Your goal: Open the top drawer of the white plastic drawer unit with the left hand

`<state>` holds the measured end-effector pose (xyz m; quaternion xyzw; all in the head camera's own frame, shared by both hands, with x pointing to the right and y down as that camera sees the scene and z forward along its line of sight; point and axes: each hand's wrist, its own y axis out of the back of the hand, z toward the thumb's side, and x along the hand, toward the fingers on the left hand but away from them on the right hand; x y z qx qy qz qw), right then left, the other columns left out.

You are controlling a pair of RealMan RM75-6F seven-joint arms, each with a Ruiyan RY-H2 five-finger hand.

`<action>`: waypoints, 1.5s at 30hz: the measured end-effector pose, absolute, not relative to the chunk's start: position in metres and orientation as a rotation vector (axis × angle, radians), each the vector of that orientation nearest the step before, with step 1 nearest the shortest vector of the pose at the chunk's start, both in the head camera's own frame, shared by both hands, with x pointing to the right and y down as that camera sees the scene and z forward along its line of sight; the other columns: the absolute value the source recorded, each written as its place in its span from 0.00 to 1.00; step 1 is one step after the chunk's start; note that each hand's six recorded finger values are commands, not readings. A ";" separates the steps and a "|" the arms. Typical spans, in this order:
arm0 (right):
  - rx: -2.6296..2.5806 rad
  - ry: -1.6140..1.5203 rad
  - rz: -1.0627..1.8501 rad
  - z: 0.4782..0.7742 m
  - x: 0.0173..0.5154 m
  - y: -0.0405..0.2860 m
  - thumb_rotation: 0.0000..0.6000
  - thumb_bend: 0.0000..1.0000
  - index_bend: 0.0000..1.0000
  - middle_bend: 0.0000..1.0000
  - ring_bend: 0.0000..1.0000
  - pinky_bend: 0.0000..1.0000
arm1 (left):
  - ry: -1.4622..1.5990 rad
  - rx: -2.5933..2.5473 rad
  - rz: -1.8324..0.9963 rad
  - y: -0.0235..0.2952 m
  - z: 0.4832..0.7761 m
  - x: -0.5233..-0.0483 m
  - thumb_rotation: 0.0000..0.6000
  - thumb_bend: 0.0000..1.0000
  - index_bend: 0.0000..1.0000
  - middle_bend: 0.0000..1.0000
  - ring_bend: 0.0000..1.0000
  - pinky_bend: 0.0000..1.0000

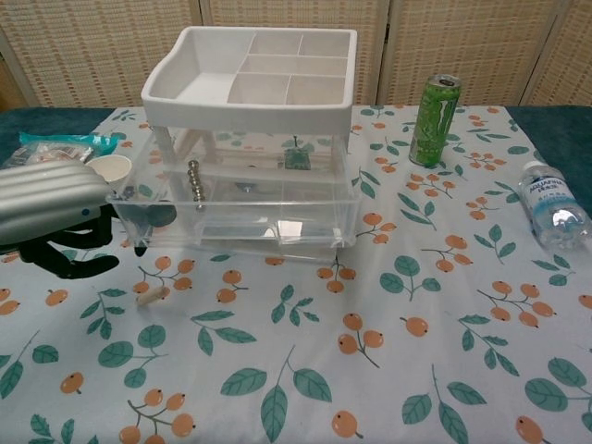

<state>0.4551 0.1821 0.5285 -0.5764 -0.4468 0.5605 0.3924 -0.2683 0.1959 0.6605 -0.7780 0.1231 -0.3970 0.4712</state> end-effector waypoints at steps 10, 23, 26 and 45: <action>-1.462 -1.135 1.415 0.527 0.454 0.180 1.00 0.22 0.05 0.12 0.09 0.01 | 0.387 -1.870 -1.035 0.181 0.655 -0.290 1.00 0.40 0.32 0.98 0.99 1.00; -1.494 -1.121 1.424 0.531 0.453 0.180 1.00 0.22 0.05 0.12 0.09 0.01 | 0.644 -1.712 -1.321 0.149 0.632 -0.372 1.00 0.40 0.30 0.74 0.69 0.81; -1.512 -1.112 1.435 0.533 0.453 0.181 1.00 0.22 0.05 0.12 0.09 0.01 | 0.721 -1.660 -1.398 0.147 0.622 -0.396 1.00 0.40 0.30 0.67 0.64 0.76; -1.702 -1.079 1.404 0.553 0.439 0.189 1.00 0.24 0.05 0.12 0.09 0.01 | 0.897 -1.556 -1.512 0.209 0.579 -0.436 1.00 0.40 0.29 0.65 0.62 0.71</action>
